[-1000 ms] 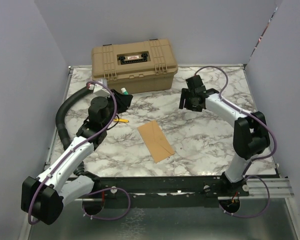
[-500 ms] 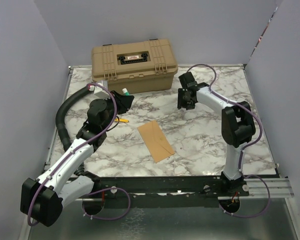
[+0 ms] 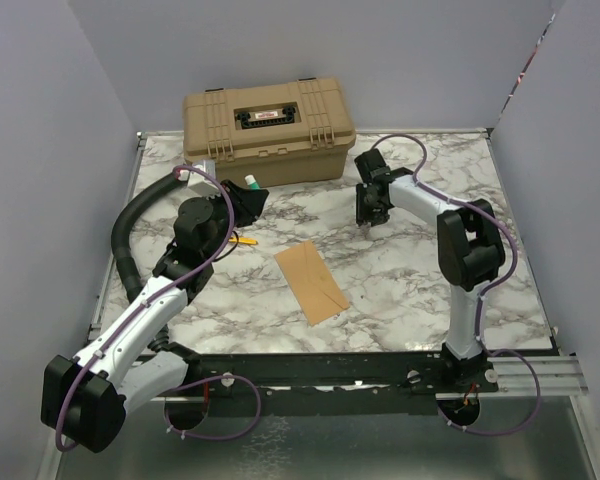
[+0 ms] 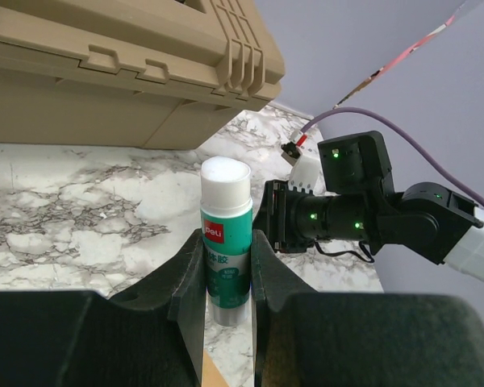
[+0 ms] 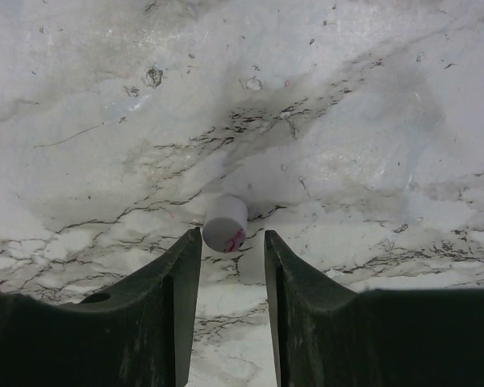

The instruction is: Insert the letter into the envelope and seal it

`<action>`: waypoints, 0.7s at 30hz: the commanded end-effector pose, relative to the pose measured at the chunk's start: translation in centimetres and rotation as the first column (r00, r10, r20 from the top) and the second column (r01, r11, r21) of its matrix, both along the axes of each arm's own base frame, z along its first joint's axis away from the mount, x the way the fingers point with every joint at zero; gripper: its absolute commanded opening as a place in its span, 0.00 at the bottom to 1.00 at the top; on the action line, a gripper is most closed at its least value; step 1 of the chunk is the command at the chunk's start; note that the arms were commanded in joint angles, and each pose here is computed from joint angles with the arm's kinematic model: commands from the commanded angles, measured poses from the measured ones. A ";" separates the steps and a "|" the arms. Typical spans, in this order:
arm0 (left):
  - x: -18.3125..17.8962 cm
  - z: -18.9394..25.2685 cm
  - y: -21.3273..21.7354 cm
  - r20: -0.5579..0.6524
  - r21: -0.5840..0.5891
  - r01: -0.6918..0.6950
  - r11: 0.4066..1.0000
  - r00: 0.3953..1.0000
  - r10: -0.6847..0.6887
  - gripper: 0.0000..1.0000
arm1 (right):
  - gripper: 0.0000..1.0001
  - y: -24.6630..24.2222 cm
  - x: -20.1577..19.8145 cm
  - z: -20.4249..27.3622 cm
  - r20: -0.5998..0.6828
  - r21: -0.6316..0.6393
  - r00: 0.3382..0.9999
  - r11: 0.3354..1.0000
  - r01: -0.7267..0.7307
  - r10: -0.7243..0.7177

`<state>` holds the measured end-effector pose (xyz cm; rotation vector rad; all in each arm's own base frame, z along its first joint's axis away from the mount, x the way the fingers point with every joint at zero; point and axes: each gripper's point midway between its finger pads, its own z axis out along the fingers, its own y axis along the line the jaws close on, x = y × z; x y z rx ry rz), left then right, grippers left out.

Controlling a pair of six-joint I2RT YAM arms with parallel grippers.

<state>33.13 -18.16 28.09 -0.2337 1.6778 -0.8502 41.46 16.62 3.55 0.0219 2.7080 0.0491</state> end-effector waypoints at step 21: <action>-1.1 0.3 -1.4 0.031 -0.016 0.100 0.995 0.995 -0.100 0.00 | 0.06 0.4 1.0 -1.0 0.022 0.000 0.999 0.999 -0.035 0.035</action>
